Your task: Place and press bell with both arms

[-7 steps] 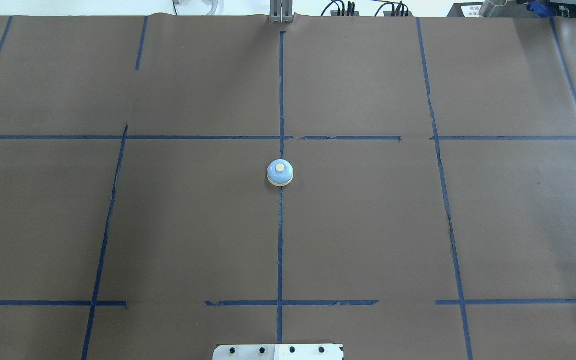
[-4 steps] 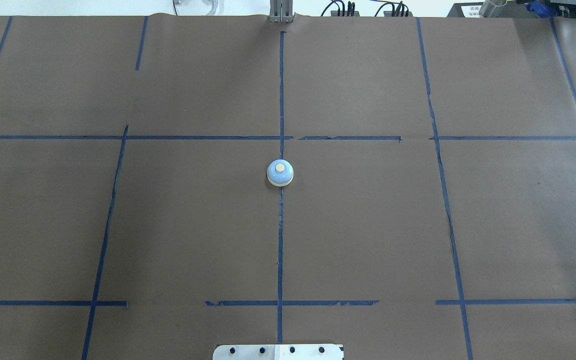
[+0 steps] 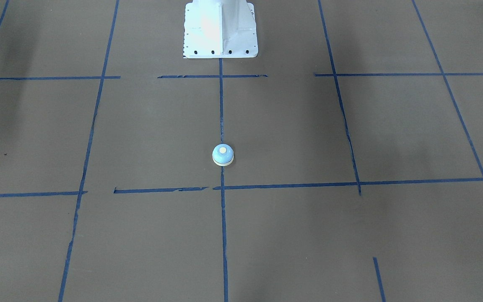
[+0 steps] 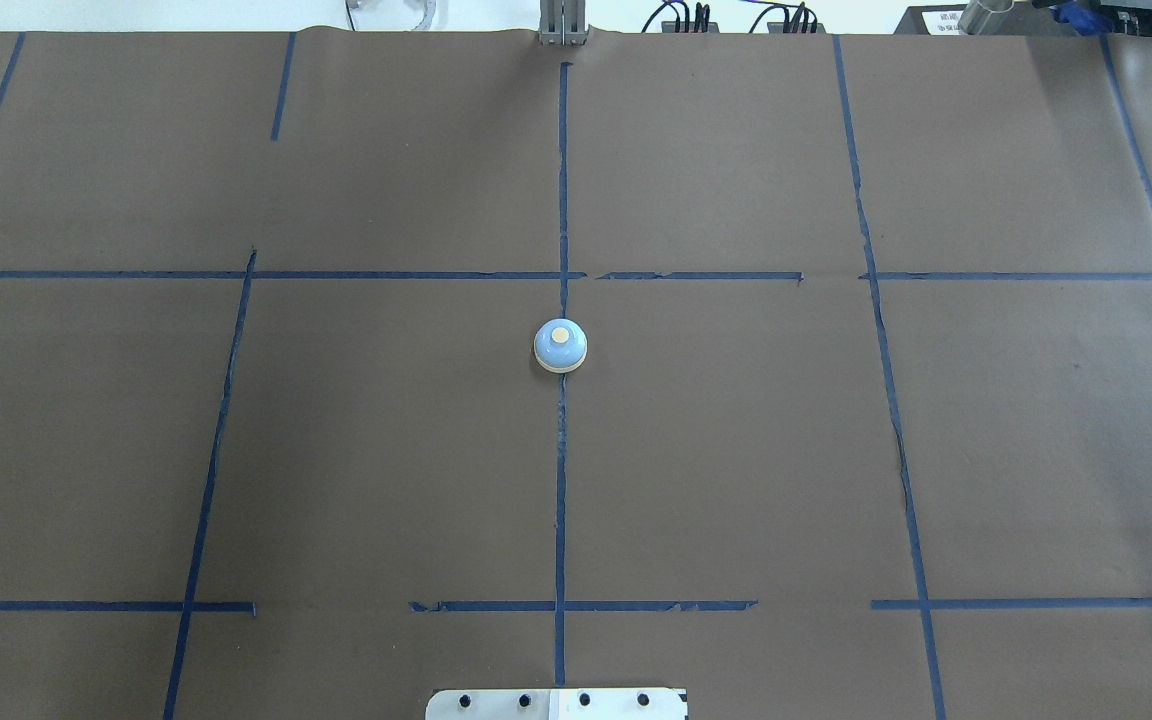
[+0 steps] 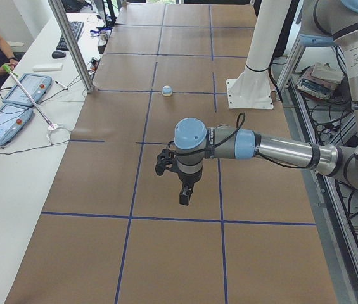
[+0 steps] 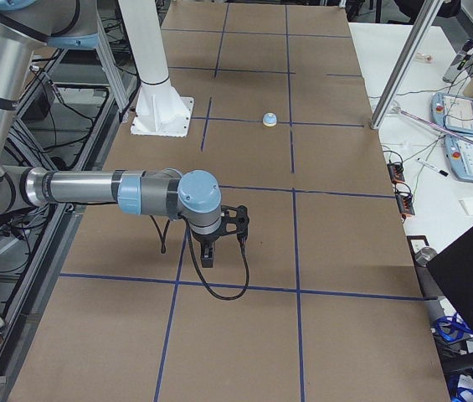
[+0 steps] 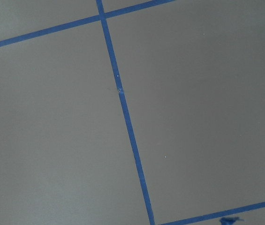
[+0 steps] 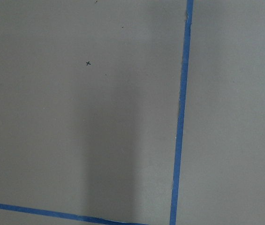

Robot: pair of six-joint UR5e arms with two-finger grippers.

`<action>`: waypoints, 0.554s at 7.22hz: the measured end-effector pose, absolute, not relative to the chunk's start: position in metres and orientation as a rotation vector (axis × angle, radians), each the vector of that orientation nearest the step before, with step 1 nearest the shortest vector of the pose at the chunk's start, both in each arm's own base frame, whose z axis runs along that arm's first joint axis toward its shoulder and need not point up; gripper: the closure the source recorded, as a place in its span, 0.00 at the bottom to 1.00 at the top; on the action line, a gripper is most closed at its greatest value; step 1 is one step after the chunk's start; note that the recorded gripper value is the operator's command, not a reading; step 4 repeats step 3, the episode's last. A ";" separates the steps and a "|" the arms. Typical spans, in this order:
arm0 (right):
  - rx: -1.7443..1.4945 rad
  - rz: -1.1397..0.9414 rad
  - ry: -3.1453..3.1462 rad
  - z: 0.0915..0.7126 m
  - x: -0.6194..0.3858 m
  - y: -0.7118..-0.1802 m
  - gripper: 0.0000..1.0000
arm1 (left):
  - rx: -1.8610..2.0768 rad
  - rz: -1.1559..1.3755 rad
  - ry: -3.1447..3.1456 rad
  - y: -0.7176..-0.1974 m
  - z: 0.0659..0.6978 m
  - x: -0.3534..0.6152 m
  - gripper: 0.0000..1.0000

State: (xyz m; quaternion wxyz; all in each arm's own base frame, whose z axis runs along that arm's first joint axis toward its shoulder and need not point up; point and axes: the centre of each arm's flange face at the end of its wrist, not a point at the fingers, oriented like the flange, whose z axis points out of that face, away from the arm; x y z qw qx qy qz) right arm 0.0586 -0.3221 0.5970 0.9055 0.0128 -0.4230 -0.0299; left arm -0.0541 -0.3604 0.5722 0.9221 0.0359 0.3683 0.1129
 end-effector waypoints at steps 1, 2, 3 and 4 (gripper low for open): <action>0.026 -0.060 -0.874 0.597 0.059 -0.323 0.00 | 0.068 0.228 0.757 -0.360 0.574 -0.054 0.00; 0.024 -0.057 -0.875 0.597 0.058 -0.323 0.00 | 0.059 0.225 0.758 -0.359 0.579 -0.054 0.00; 0.023 -0.055 -0.875 0.597 0.058 -0.323 0.00 | 0.053 0.222 0.760 -0.359 0.582 -0.054 0.00; 0.023 -0.055 -0.875 0.597 0.058 -0.323 0.00 | 0.053 0.222 0.760 -0.359 0.582 -0.054 0.00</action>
